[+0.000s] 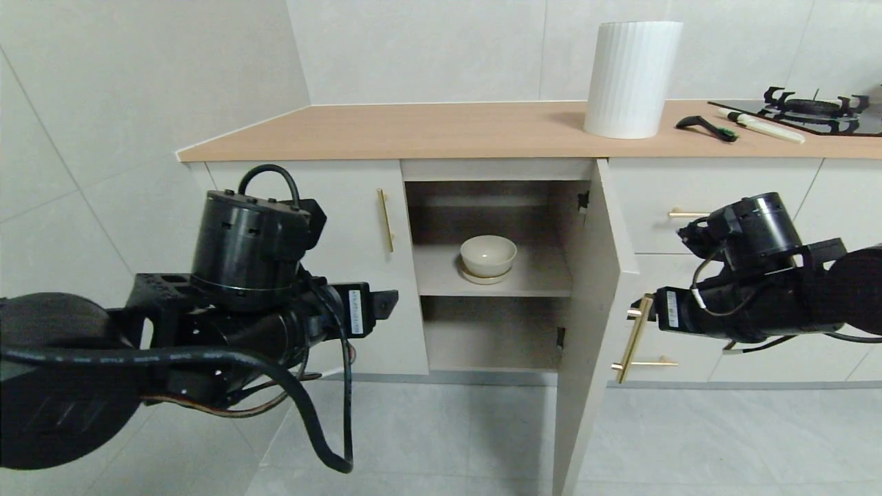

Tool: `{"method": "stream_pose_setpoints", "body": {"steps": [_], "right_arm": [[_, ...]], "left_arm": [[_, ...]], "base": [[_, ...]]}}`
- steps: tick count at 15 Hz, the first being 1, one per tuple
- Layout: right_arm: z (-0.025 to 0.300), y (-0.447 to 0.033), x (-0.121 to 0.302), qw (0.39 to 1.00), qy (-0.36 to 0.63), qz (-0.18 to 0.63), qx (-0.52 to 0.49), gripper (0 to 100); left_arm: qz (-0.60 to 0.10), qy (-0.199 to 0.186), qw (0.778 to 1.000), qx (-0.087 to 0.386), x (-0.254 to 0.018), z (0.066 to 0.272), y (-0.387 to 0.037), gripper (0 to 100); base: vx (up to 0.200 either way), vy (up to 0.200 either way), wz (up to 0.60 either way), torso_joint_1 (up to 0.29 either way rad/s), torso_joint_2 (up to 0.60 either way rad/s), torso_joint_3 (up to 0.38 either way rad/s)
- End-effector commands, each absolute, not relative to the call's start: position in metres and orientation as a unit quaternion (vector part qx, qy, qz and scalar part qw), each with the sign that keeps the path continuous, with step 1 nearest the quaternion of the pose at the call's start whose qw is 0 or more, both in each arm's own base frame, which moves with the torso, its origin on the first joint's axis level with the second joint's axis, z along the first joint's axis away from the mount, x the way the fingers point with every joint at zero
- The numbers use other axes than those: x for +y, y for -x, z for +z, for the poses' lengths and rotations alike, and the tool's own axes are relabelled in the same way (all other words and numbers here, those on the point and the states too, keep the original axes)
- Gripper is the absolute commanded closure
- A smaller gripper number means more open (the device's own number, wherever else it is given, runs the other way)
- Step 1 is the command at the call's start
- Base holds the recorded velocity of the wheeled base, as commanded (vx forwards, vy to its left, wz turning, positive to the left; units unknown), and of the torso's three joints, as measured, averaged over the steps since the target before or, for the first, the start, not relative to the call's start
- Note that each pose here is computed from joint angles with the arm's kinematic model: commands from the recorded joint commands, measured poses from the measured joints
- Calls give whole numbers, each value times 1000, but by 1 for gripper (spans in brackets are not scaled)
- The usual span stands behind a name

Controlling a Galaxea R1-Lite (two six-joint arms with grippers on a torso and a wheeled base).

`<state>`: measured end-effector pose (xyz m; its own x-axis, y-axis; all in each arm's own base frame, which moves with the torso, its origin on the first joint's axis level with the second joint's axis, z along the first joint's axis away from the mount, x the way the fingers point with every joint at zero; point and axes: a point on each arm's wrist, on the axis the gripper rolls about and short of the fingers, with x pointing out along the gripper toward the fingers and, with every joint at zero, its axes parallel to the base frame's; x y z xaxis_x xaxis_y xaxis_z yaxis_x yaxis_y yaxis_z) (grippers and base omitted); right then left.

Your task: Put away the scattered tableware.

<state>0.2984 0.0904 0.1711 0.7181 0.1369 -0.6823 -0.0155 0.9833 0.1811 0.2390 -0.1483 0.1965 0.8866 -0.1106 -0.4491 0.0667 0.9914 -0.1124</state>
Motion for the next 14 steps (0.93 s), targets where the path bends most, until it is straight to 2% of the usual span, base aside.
{"method": "stream_pose_setpoints", "body": {"steps": [1,9,14], "right_arm": [[165,-328,127,923,-68,76,372,0],[147,-365,164,919,-61,98,377,0],[136,-377,178,924,-102,98,354,0]], "left_arm": [[-18,62,974,218,-129,206,-240,0],[-11,57,973,225,-127,201,-243,0],[4,50,974,219,-125,204,-241,0]], "base": [[0,0,0,0,0,0],[0,0,0,0,0,0],[200,0,0,1,4,1]]}}
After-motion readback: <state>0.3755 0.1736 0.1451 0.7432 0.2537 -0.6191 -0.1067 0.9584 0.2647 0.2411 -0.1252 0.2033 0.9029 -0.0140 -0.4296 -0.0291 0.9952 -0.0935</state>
